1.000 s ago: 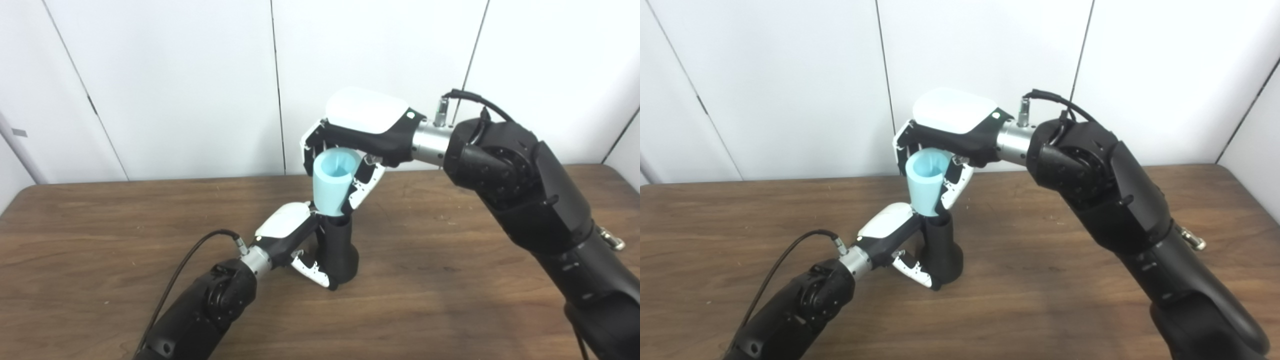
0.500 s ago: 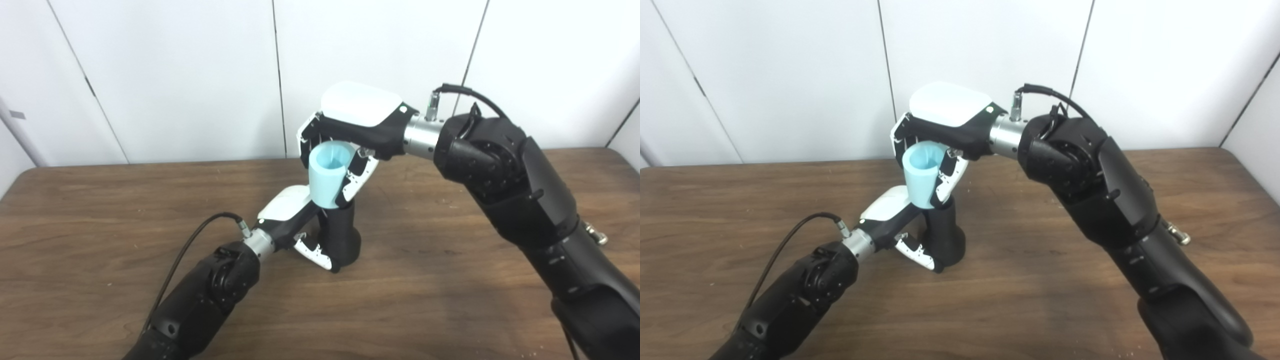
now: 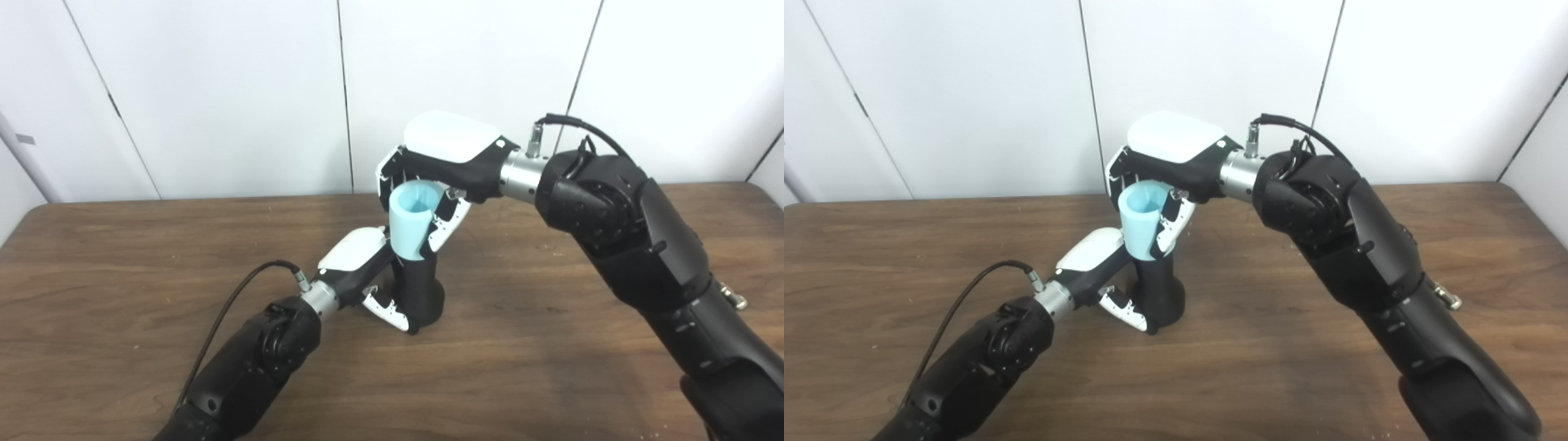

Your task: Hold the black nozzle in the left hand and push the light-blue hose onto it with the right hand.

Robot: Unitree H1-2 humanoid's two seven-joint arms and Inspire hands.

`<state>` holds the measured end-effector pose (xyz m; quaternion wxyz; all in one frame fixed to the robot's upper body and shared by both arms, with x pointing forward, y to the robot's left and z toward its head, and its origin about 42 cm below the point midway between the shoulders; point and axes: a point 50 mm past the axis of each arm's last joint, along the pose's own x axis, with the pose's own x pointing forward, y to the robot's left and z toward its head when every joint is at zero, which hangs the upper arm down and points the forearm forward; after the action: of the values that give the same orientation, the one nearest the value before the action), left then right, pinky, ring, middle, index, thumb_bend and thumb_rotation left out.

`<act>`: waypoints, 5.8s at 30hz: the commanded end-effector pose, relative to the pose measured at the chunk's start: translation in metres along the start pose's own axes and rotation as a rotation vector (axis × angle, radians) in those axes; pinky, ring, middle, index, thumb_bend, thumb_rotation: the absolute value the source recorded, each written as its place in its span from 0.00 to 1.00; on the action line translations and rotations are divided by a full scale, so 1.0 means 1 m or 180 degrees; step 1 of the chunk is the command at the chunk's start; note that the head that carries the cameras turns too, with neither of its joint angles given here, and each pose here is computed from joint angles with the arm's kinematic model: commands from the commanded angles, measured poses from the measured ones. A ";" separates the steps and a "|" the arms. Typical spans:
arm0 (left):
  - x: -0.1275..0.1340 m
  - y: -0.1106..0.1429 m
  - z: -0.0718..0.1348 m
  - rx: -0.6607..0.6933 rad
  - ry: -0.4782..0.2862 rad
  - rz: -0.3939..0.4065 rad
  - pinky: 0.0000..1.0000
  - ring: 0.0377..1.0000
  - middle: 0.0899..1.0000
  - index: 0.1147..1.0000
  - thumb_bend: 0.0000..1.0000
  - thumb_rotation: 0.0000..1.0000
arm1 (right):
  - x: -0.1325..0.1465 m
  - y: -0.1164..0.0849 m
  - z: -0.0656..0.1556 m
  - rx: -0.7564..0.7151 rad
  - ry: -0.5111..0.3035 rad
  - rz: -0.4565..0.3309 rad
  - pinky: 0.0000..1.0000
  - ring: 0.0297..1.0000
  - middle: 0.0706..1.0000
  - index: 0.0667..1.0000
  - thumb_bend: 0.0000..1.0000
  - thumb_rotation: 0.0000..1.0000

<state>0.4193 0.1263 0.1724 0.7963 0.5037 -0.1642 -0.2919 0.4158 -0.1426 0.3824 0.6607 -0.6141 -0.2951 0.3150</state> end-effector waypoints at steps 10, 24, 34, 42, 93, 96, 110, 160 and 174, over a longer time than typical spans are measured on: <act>-0.012 -0.029 -0.004 0.0118 0.0085 -0.0446 1.00 0.62 0.44 0.41 0.53 0.00 | -0.008 -0.021 -0.011 -0.0210 0.0020 -0.0072 0.43 0.45 0.42 0.44 0.52 0.00; -0.010 -0.027 -0.003 0.0116 0.0094 -0.0454 1.00 0.61 0.44 0.41 0.53 0.00 | -0.013 -0.008 -0.011 -0.0256 0.0091 0.0022 0.36 0.40 0.42 0.48 0.52 0.00; -0.008 -0.026 -0.001 0.0086 0.0055 -0.0429 1.00 0.60 0.42 0.42 0.53 0.00 | -0.005 0.012 -0.005 0.0116 0.0113 -0.0023 0.39 0.42 0.43 0.46 0.52 0.00; -0.008 -0.026 -0.002 0.0096 0.0057 -0.0433 1.00 0.60 0.42 0.42 0.53 0.00 | 0.001 0.005 0.004 0.0322 0.0153 -0.0163 0.40 0.41 0.44 0.45 0.52 0.00; -0.006 -0.019 -0.001 0.0106 0.0080 -0.0407 1.00 0.59 0.43 0.42 0.53 0.00 | -0.019 0.057 0.004 0.0629 0.0295 -0.0038 0.36 0.40 0.46 0.46 0.52 0.00; -0.005 -0.019 0.000 0.0109 0.0077 -0.0405 1.00 0.59 0.44 0.41 0.53 0.00 | -0.017 0.060 0.006 0.0597 0.0224 0.0014 0.35 0.39 0.45 0.48 0.52 0.00; -0.004 -0.019 -0.002 0.0120 0.0075 -0.0402 1.00 0.60 0.44 0.41 0.53 0.00 | -0.027 0.083 0.002 0.0411 0.0152 0.0355 0.43 0.46 0.43 0.43 0.52 0.00; -0.003 -0.020 -0.007 0.0168 0.0118 -0.0417 1.00 0.60 0.42 0.42 0.53 0.00 | -0.100 0.037 0.010 0.0513 0.0054 0.0103 0.97 1.00 1.00 0.99 0.64 0.64; -0.003 -0.019 -0.008 0.0162 0.0108 -0.0416 1.00 0.59 0.41 0.42 0.53 0.00 | -0.099 0.053 0.009 0.0614 0.0114 0.0228 1.00 1.00 1.00 1.00 0.74 0.70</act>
<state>0.4177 0.1199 0.1726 0.7898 0.5006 -0.1700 -0.3111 0.3451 -0.2121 0.3252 0.7195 -0.5559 -0.2197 0.3536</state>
